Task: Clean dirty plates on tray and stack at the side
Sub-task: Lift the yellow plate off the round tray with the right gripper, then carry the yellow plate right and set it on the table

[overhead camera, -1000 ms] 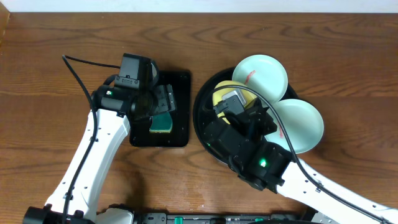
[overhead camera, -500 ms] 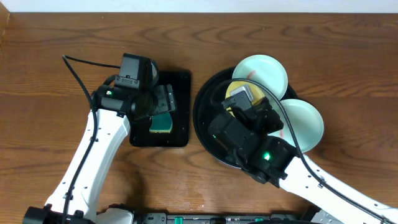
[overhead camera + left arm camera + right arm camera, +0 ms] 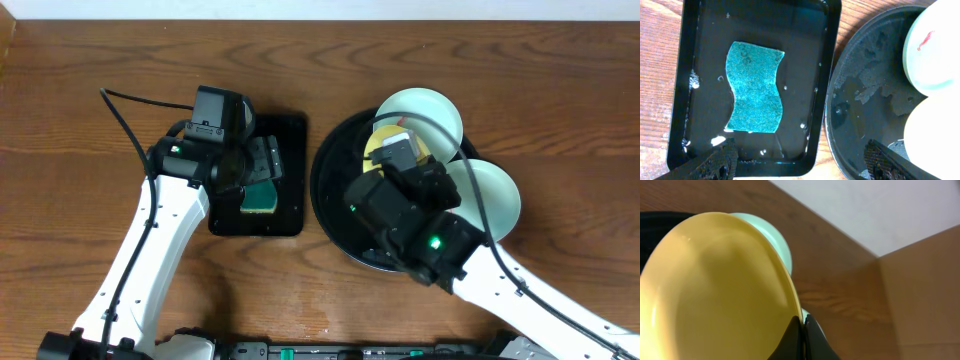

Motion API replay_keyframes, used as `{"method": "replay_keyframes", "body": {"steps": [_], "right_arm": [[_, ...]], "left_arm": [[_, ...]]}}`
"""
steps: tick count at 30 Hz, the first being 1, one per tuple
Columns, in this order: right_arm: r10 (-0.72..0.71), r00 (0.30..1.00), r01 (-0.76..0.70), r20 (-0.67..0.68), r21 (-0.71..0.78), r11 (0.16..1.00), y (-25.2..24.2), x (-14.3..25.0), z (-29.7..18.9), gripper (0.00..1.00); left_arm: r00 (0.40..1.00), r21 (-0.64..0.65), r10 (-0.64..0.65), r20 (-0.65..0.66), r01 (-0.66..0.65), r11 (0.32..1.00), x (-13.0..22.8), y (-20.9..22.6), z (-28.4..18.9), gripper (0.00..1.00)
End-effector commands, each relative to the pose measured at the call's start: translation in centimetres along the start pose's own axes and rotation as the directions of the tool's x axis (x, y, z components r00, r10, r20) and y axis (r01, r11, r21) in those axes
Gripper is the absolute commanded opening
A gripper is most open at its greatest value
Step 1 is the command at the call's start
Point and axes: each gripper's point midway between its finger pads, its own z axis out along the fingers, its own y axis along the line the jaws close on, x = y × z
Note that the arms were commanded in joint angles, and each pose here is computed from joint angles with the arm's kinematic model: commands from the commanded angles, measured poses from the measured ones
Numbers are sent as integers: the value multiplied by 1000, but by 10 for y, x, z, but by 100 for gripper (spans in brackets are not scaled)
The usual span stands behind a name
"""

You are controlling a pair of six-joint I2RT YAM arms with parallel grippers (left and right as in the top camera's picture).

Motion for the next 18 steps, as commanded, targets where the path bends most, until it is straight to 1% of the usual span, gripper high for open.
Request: {"method": "replay_keyframes", "body": {"steps": [1, 3, 5, 8, 10, 11, 12, 14, 16, 18], "right_arm": [[156, 986, -163, -65, -133, 978, 6, 0, 9, 1], [248, 957, -275, -152, -188, 943, 3, 10, 21, 1], [337, 912, -392, -234, -253, 885, -4, 16, 30, 1], [455, 830, -551, -324, -347, 759, -23, 19, 39, 1], [543, 757, -652, -364, -362, 666, -48, 24, 46, 1], [576, 726, -686, -375, -351, 637, -60, 28, 50, 1], [625, 678, -734, -387, -318, 600, -78, 36, 57, 1], [702, 592, -803, -395, -217, 556, -110, 56, 69, 1], [788, 484, -861, -381, -45, 507, -150, 91, 84, 1], [858, 374, -896, -353, 102, 433, -182, 123, 94, 1]], "left_arm": [[1000, 19, 17, 19, -18, 1000, -7, -5, -7, 82], [1000, 19, 17, 19, -18, 1000, -7, -5, -7, 82], [1000, 19, 17, 19, -18, 1000, -7, -5, -7, 82], [1000, 19, 17, 19, -18, 1000, -7, -5, -7, 82], [1000, 19, 17, 19, -18, 1000, -7, -5, -7, 82], [1000, 19, 17, 19, -18, 1000, -7, -5, -7, 82], [1000, 19, 17, 19, -18, 1000, -7, -5, -7, 82], [1000, 19, 17, 19, -18, 1000, -7, -5, -7, 82], [1000, 19, 17, 19, -18, 1000, -7, -5, -7, 82], [1000, 19, 17, 19, -18, 1000, -7, -5, -7, 82]]}}
